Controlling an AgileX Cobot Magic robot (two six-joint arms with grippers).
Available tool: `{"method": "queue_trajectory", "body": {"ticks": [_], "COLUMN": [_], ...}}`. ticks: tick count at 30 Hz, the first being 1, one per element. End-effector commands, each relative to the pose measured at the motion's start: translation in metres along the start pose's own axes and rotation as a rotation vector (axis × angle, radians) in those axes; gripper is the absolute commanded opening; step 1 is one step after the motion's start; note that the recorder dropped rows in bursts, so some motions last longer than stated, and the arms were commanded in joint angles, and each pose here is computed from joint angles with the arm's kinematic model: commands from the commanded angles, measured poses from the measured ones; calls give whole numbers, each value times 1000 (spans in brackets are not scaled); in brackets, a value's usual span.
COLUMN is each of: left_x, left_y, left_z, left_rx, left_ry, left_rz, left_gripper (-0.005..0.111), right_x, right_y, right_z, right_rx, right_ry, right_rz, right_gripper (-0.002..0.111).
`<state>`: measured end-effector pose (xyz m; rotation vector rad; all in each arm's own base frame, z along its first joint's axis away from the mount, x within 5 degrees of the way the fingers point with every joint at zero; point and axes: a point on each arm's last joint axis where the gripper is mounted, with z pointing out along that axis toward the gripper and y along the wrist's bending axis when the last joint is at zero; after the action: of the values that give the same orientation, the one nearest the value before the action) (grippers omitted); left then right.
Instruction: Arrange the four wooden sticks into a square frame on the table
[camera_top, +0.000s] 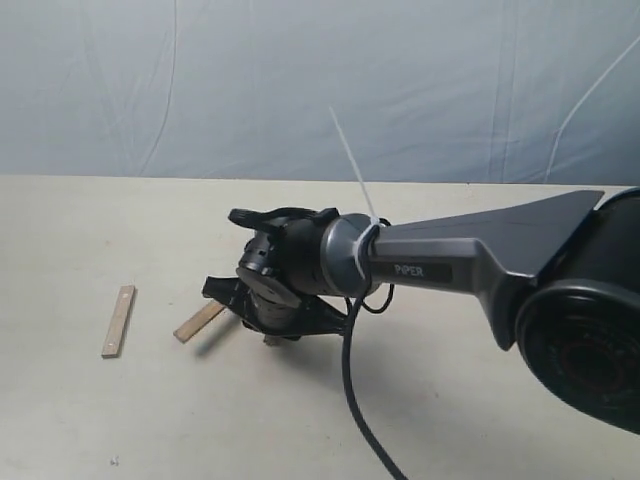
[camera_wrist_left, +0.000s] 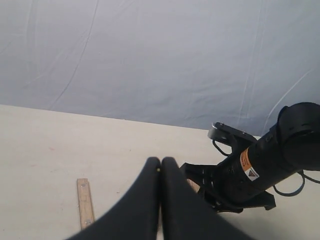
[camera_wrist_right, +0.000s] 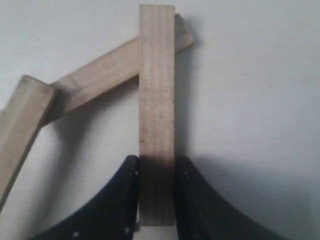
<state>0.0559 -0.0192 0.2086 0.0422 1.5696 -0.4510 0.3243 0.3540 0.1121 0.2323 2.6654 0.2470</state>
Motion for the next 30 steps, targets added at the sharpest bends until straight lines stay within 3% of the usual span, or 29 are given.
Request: {"method": "queue_trajectory", "body": {"ticks": [1, 3, 7, 8, 12, 15, 30], "left_x": [1, 1, 1, 1, 1, 1, 2], "left_y": [0, 0, 0, 0, -1, -1, -1], "left_z": [0, 0, 0, 0, 0, 0, 0], "left_rx": [9, 9, 10, 10, 10, 13, 15], "left_ry": [-1, -1, -1, -1, -1, 5, 9], "left_rz": [-15, -15, -20, -24, -34, -34, -34], "left_gripper": [0, 0, 0, 0, 0, 0, 0], "right_x": [1, -4, -27, -32, -43, -43, -43], "right_y": [-2, -4, -19, -18, -9, -6, 2], "right_z": [11, 9, -14, -22, -51, -49, 7], "right_rx": [-23, -12, 85, 66, -36, -13, 100], "right_ry": [9, 2, -11, -20, -40, 8, 18], "right_rz": [20, 15, -89, -112, -235, -361, -444], "right_gripper": [2, 14, 58, 63, 65, 56, 51]}}
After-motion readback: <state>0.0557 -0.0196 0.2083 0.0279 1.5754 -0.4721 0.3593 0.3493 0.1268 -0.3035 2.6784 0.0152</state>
